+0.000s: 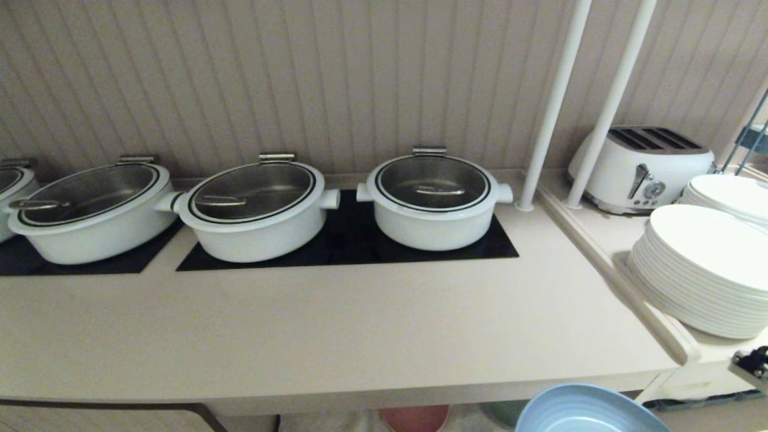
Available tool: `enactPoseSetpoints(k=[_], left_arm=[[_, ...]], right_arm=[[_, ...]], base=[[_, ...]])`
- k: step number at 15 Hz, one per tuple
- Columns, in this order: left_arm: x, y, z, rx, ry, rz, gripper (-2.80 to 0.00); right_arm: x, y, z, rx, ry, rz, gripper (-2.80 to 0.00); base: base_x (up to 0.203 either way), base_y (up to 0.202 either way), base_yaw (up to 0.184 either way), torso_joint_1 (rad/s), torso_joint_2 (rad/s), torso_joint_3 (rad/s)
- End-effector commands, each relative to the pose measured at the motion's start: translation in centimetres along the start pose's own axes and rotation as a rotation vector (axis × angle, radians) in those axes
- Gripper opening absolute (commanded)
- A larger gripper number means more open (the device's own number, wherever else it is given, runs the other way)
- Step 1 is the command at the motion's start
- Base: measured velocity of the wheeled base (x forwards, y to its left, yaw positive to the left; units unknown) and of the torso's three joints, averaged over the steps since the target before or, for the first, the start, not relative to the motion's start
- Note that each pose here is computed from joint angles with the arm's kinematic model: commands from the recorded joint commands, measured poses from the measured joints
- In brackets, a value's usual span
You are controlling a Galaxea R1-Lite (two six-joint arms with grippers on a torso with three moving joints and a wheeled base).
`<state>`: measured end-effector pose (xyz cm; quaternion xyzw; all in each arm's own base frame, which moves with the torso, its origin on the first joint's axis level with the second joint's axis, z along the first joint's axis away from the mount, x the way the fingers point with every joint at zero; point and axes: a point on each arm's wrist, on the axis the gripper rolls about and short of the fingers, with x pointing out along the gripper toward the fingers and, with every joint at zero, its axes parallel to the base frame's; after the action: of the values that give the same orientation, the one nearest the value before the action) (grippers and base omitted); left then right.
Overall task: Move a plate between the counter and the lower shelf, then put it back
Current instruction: Put the plate in the cupboard
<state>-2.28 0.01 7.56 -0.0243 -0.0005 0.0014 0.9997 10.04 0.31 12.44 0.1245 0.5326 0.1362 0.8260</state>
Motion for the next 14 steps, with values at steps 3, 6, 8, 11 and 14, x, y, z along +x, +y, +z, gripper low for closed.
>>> enactPoseSetpoints(k=[3,6,8,11,14], left_arm=[[0.00,0.00,0.00,-0.001,-0.001,0.000,-2.80],[0.00,0.00,0.00,-0.001,-0.001,0.000,-2.80],[0.00,0.00,0.00,-0.001,-0.001,0.000,-2.80],[0.00,0.00,0.00,-0.001,-0.001,0.000,-2.80],[0.00,0.00,0.00,0.000,-0.001,0.000,-2.80]], right_arm=[[0.14,-0.07,-0.45,0.011,0.015,0.001,-2.80],[0.22,-0.11,-0.53,0.012,0.019,0.001,-2.80],[0.22,-0.11,-0.51,0.012,0.018,0.001,-2.80],[0.22,-0.11,-0.47,0.013,0.017,0.001,-2.80],[0.28,-0.13,-0.50,0.015,0.023,0.001,-2.80]], base=[[0.000,0.000,0.000,0.000,0.00,0.000],[0.000,0.000,0.000,0.000,0.00,0.000],[0.000,0.000,0.000,0.000,0.00,0.000],[0.000,0.000,0.000,0.000,0.00,0.000],[0.000,0.000,0.000,0.000,0.00,0.000]])
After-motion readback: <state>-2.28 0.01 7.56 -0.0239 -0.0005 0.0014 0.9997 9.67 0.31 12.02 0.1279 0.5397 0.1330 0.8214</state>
